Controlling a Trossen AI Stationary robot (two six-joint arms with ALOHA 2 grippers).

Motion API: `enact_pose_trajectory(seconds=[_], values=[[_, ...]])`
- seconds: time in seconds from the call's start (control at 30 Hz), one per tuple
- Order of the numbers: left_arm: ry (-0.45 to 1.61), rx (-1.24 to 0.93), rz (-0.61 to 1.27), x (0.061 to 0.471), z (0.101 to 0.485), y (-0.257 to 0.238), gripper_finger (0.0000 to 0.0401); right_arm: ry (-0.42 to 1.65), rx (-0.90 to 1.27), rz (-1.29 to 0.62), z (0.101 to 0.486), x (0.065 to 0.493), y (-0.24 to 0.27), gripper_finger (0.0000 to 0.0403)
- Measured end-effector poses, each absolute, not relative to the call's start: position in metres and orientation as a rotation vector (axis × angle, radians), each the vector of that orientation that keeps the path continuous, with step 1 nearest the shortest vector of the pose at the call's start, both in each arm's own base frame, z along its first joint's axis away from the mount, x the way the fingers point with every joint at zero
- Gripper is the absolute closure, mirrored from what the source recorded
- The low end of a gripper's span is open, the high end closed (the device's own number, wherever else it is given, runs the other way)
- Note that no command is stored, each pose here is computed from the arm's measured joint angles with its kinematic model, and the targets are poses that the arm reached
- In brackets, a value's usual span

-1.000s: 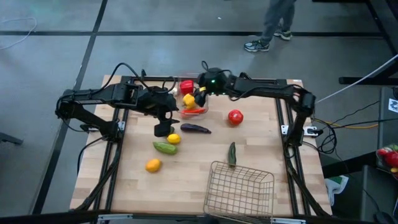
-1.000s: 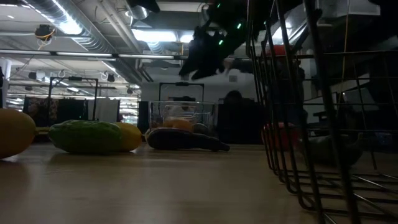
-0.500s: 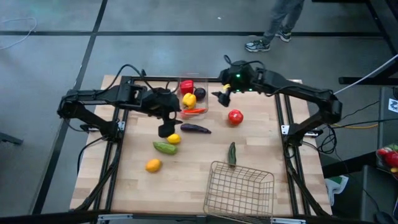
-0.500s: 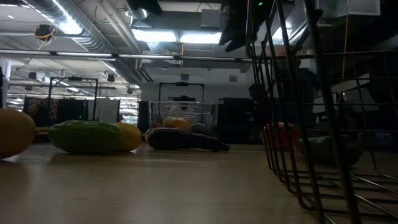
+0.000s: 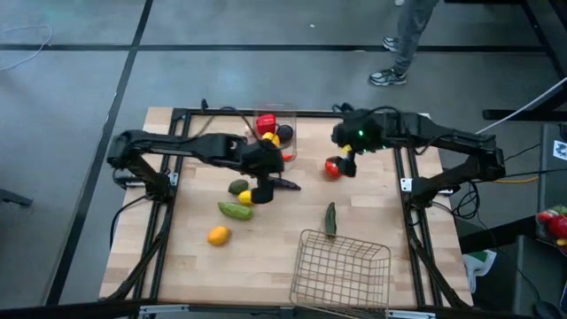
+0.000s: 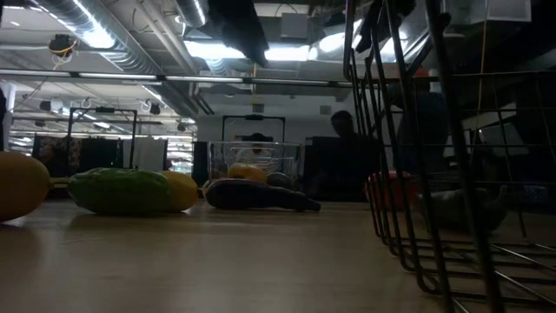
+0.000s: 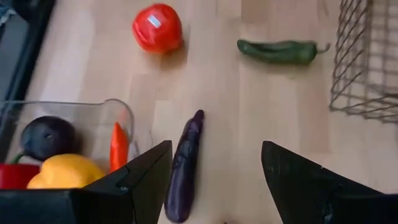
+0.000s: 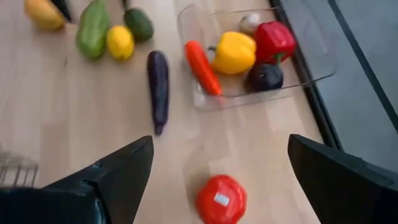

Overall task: Sort produce into baskets
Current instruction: Put the purple eggplant into the transparent bin

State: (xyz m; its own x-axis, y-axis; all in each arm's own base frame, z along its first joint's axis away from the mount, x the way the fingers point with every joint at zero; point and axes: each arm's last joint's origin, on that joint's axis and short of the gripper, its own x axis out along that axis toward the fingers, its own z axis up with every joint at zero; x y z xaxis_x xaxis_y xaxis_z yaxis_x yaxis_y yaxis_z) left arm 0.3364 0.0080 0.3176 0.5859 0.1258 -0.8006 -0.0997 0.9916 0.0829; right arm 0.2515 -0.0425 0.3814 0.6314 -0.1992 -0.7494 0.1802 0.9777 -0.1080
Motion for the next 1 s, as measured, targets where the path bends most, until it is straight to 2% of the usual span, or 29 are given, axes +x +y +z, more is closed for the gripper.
enact_pose_trajectory(seconds=[0.23, 0.47, 0.8, 1.0], values=[[1.067, 0.062, 0.116, 0.369, 0.266, 0.008, 0.0157, 0.945, -0.038, -0.209, 0.357, 0.236, -0.015, 0.0036], [1.143, 0.084, 0.139, 0.392, 0.221, 0.01, 0.0157, 0.982, 0.062, -0.245, 0.33, 0.213, -0.006, 0.0036], [1.19, 0.144, 0.204, 0.409, 0.18, 0.012, 0.0157, 1.07, 0.143, -0.303, 0.286, 0.204, -0.006, 0.0035], [1.195, 0.168, 0.242, 0.416, 0.161, 0.013, 0.0157, 1.057, 0.146, -0.303, 0.263, 0.207, -0.006, 0.0036]])
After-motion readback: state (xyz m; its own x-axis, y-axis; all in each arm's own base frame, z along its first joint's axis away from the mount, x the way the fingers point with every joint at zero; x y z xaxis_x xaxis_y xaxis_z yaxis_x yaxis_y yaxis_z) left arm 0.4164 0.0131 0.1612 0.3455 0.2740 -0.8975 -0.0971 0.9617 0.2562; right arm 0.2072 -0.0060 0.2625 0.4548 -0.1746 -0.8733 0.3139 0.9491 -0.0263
